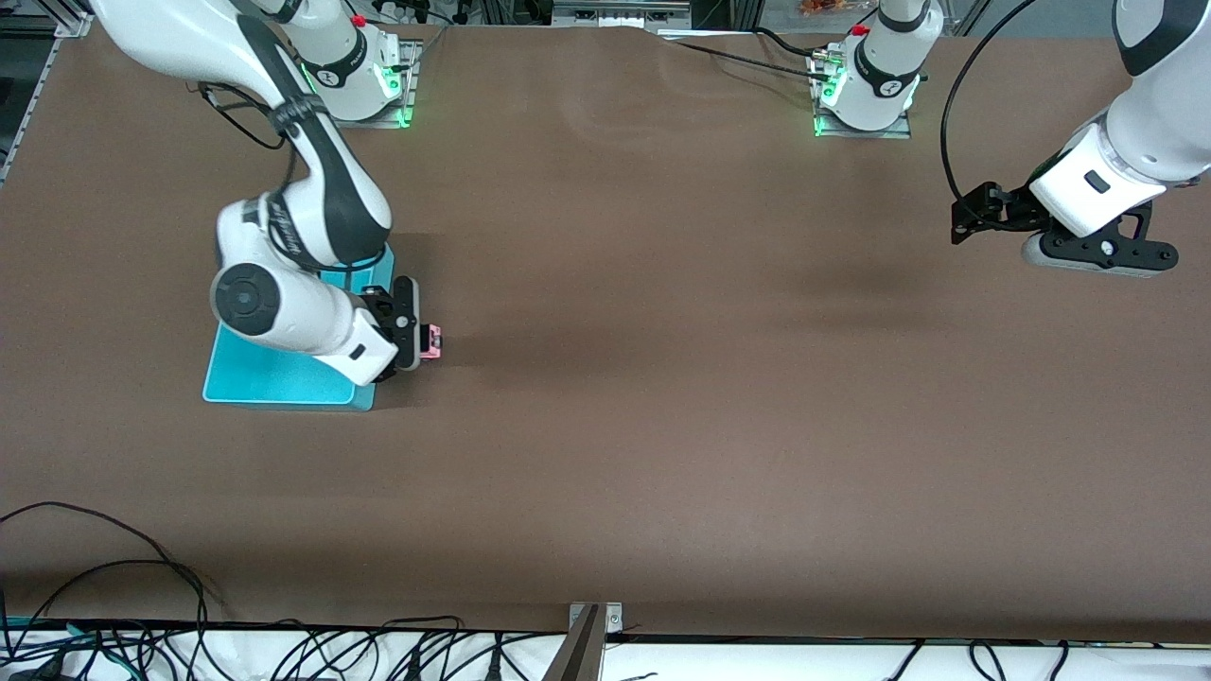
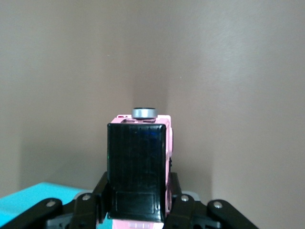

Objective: Wind and store pink jeep toy

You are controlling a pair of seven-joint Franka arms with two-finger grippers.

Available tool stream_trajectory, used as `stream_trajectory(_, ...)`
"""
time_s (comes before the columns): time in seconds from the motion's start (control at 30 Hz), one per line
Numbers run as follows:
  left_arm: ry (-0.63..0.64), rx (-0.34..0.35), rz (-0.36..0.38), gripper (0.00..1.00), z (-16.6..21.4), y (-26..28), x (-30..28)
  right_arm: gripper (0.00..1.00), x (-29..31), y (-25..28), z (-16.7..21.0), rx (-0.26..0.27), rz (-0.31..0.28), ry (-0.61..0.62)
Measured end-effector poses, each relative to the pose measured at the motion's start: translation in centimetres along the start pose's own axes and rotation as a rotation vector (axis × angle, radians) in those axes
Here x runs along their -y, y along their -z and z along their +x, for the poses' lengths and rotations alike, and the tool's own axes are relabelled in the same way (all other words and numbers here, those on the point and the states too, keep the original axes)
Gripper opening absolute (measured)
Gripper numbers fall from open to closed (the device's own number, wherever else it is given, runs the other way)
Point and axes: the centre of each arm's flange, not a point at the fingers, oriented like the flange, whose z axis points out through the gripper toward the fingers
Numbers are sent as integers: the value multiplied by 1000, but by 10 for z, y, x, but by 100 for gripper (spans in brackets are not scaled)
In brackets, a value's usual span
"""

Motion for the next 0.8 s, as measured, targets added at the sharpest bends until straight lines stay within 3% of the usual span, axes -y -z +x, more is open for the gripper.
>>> stream_trajectory(0.27,9,2,-1,100,1,-1,4,51,8,65,-73,-4,85,-90)
stream_trajectory(0.43,20,0,-2,100,3,0,10,51,16,72,-122,-21,140,-86)
stream_trajectory(0.63,28,-1,-3,100,4,0,14,51,27,35,-162,-28,233,-116)
stream_trajectory(0.8,30,-2,-3,100,4,1,15,51,34,-15,-171,-28,242,-122)
